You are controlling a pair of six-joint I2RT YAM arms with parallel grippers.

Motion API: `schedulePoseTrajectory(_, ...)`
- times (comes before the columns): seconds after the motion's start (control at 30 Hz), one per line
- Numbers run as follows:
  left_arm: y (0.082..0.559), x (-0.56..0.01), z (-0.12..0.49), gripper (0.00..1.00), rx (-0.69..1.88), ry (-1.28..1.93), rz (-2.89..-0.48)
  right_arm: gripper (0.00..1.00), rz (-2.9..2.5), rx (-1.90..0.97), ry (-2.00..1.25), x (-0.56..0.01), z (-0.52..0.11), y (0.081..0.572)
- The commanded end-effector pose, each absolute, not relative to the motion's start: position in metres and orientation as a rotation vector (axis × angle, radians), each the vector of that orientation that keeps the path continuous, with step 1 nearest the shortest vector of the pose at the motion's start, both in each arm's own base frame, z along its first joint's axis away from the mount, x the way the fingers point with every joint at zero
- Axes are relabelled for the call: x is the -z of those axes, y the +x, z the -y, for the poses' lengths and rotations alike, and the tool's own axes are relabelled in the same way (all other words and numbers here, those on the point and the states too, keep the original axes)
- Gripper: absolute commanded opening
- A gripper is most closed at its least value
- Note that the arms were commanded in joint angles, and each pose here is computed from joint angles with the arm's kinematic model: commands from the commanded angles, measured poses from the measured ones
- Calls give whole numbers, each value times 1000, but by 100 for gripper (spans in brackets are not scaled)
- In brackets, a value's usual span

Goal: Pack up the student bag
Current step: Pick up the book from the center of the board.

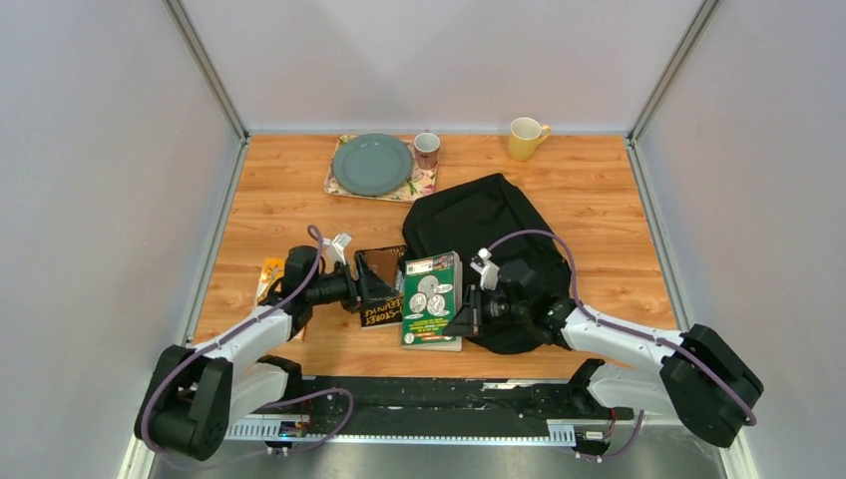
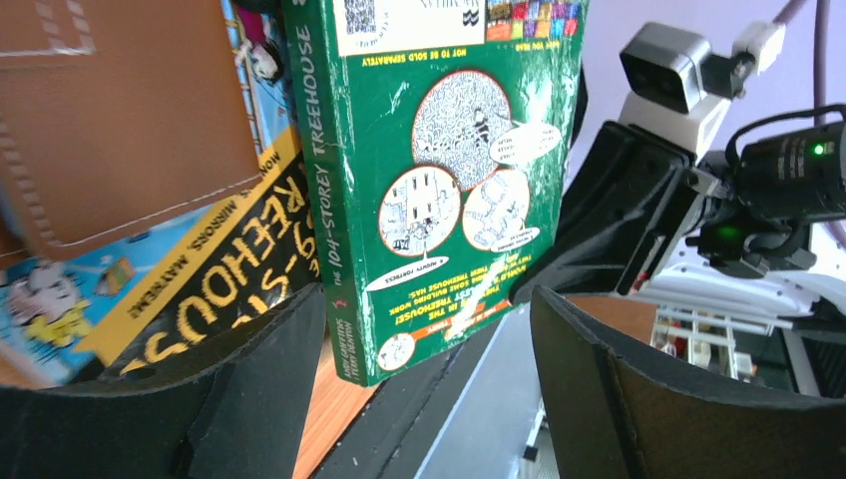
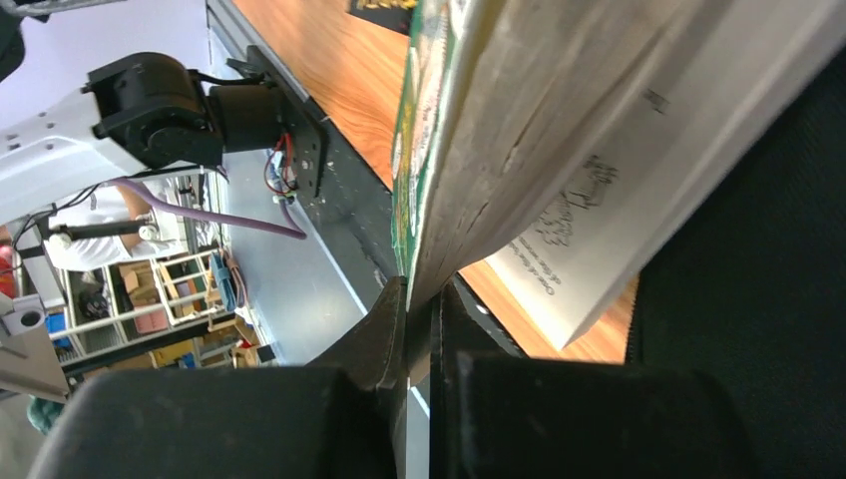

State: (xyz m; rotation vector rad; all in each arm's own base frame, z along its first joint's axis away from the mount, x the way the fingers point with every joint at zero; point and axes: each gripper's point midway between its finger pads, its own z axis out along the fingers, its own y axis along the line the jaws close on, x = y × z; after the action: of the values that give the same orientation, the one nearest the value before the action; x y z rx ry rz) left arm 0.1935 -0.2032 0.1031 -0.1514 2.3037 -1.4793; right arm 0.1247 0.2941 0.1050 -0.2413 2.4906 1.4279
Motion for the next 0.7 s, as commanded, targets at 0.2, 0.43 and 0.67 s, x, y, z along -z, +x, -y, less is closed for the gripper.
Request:
schedulePoseTrajectory(0.2, 182, -77, 236, 83, 1449, 6, -2369, 0, -2337, -1470, -72, -113, -277, 143)
schedulePoseTrajectory(0.43, 175, -74, 263, 83, 1518, 107, -2377, 0, -2389, -1497, 9, -84, -260, 128)
schedulePoseTrajectory(0.67, 163, -63, 297, 83, 1579, 191, -2425, 0, -2247, -1676, -101, -116, -267, 117)
